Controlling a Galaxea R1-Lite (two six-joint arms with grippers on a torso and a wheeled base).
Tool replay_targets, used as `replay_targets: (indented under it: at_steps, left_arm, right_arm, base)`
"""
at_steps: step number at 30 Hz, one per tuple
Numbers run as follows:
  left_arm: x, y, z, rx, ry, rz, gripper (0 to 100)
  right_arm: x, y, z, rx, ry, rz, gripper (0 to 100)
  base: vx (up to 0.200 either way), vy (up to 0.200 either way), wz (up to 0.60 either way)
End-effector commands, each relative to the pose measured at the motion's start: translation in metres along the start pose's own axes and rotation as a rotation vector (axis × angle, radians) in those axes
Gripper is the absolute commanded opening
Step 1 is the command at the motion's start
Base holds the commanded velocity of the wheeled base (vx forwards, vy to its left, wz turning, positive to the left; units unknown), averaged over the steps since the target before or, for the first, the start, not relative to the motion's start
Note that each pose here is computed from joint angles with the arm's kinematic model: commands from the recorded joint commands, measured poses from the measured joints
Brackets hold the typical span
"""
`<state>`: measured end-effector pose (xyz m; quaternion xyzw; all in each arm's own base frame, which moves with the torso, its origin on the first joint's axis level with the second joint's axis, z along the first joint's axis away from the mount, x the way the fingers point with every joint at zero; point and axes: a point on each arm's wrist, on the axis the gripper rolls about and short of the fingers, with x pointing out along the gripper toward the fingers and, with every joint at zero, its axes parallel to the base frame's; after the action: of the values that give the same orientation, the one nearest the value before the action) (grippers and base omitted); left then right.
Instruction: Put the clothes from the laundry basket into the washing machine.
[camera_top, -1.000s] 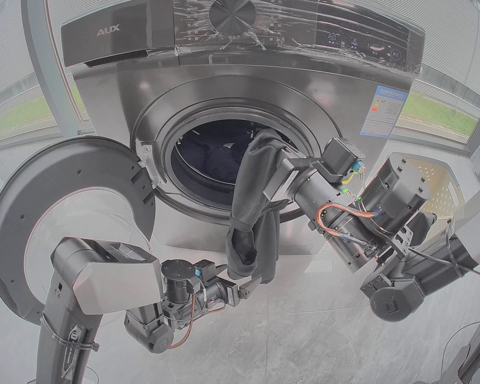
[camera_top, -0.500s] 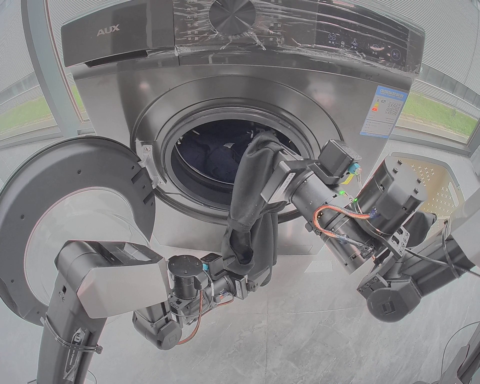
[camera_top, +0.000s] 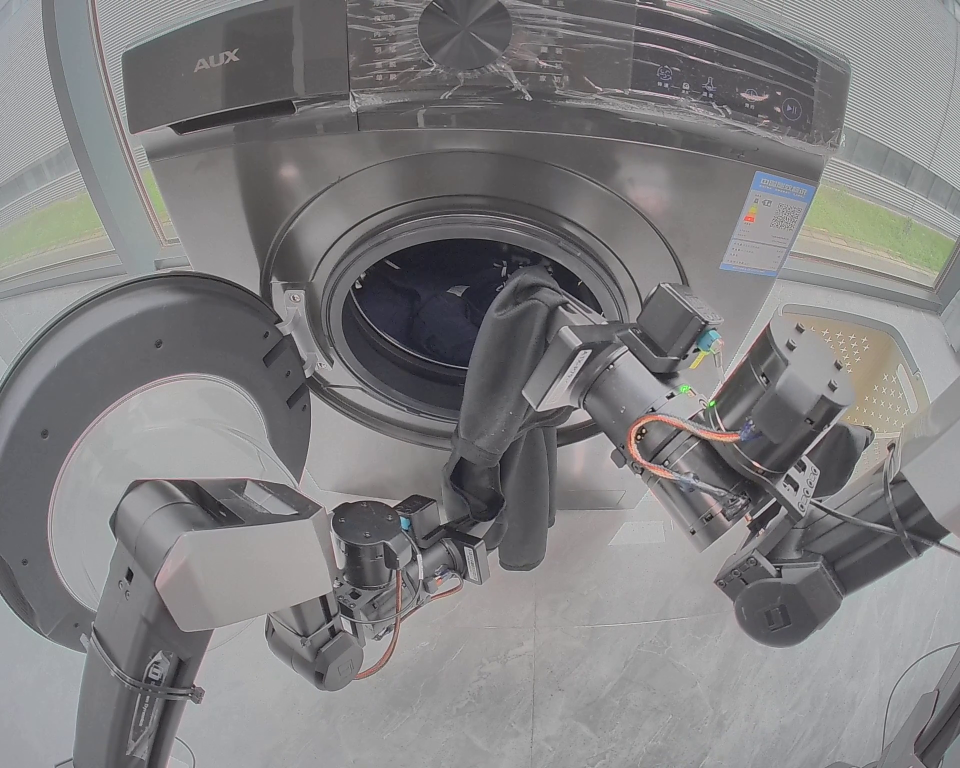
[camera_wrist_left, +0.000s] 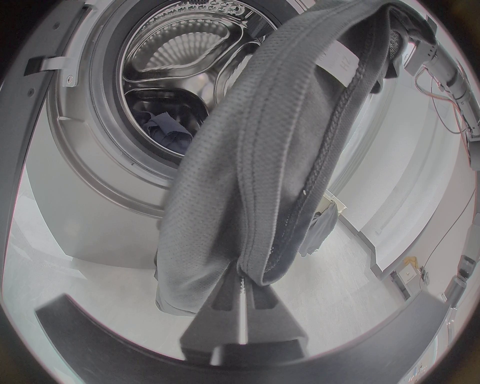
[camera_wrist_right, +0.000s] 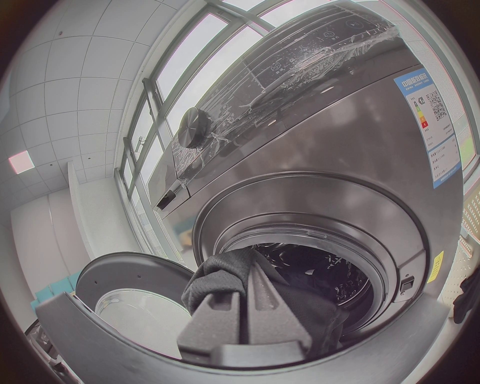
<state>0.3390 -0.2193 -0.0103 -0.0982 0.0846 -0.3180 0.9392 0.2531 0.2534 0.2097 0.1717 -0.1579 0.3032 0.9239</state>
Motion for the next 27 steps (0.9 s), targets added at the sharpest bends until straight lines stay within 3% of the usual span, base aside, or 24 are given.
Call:
replay_targets:
  at_steps: [1, 4, 5, 6, 10, 14, 17, 21, 27]
  left_arm:
    - [-0.007, 0.002, 0.026, 0.004, -0.065, 0.007, 0]
    - [-0.016, 0.001, 0.034, 0.004, -0.067, 0.009, 0]
    - [-0.033, -0.002, 0.05, 0.005, -0.07, 0.007, 0]
    - [-0.033, -0.002, 0.05, 0.005, -0.07, 0.007, 0]
    - [-0.084, -0.007, 0.083, 0.006, -0.068, -0.046, 0]
    - [-0.125, -0.008, 0.109, -0.013, -0.091, -0.121, 0]
    - [-0.141, -0.01, 0.118, -0.017, -0.111, -0.13, 0]
    - [-0.157, -0.01, 0.15, -0.016, -0.236, -0.118, 0]
    - [-0.172, -0.002, 0.188, 0.022, -0.386, -0.094, 0]
  right_arm:
    - [-0.003, -0.006, 0.003, -0.005, -0.002, -0.014, 0]
    - [-0.006, -0.01, 0.005, -0.007, 0.0, -0.026, 0]
    - [-0.011, -0.022, 0.008, -0.008, 0.009, -0.056, 0]
    - [-0.011, -0.022, 0.008, -0.008, 0.009, -0.056, 0]
    - [-0.038, -0.046, 0.008, -0.018, 0.063, -0.112, 0]
    - [-0.059, -0.052, 0.001, -0.007, 0.099, -0.114, 0]
    - [-0.069, -0.053, -0.003, 0.004, 0.137, -0.108, 0]
    - [-0.073, -0.054, 0.001, 0.066, 0.133, -0.108, 0]
    - [-0.061, -0.063, 0.014, 0.071, 0.062, -0.129, 0]
  base:
    - [0.0, 0.0, 0.0]
    - [0.0, 0.0, 0.0]
    - [0.0, 0.0, 0.0]
    - [0.0, 0.0, 0.0]
    - [0.0, 0.0, 0.0]
    - [0.0, 0.0, 0.0]
    - [0.0, 0.0, 0.0]
    - [0.0, 0.0, 0.0]
    - [0.0, 0.0, 0.0]
